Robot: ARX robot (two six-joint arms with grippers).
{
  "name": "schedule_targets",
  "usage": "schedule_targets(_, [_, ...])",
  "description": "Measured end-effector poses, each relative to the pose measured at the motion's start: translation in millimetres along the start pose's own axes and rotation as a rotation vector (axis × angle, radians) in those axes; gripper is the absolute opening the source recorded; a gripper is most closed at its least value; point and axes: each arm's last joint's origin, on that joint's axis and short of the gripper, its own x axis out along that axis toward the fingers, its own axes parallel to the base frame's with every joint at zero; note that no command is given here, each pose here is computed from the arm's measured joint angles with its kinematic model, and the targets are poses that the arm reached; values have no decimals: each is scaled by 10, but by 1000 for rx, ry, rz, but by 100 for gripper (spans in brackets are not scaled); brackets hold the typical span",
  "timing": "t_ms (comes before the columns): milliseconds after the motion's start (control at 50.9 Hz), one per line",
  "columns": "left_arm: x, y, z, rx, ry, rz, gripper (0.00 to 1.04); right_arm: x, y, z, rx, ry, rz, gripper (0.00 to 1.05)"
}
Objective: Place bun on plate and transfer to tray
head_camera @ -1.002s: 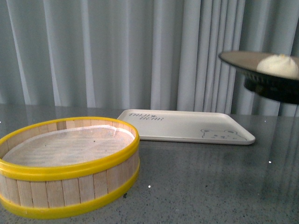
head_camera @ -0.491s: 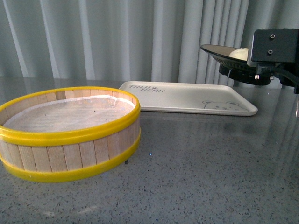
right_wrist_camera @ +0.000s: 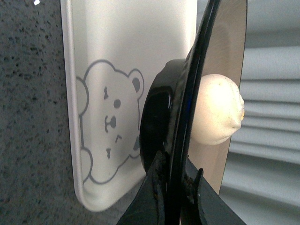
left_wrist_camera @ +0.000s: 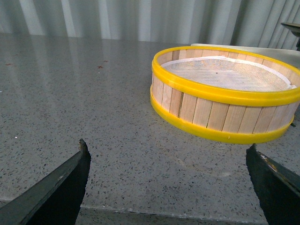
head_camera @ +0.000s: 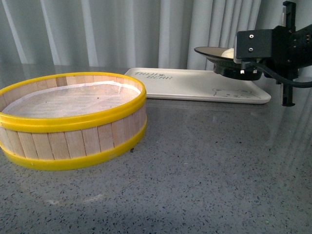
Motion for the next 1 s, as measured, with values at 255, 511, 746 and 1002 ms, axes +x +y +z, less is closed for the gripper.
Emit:
schedule_targets(255, [0, 0, 0, 0, 0, 0, 98, 358, -88, 209, -10, -51, 38, 3])
schedule_targets(511, [0, 0, 0, 0, 0, 0, 98, 443, -107, 292, -10, -56, 58, 3])
schedule_targets(746, [0, 0, 0, 0, 0, 0, 98, 496, -39, 279, -19, -46, 77, 3])
schedule_targets(1002, [0, 0, 0, 0, 0, 0, 98, 510, -13, 274, -29, -46, 89, 3])
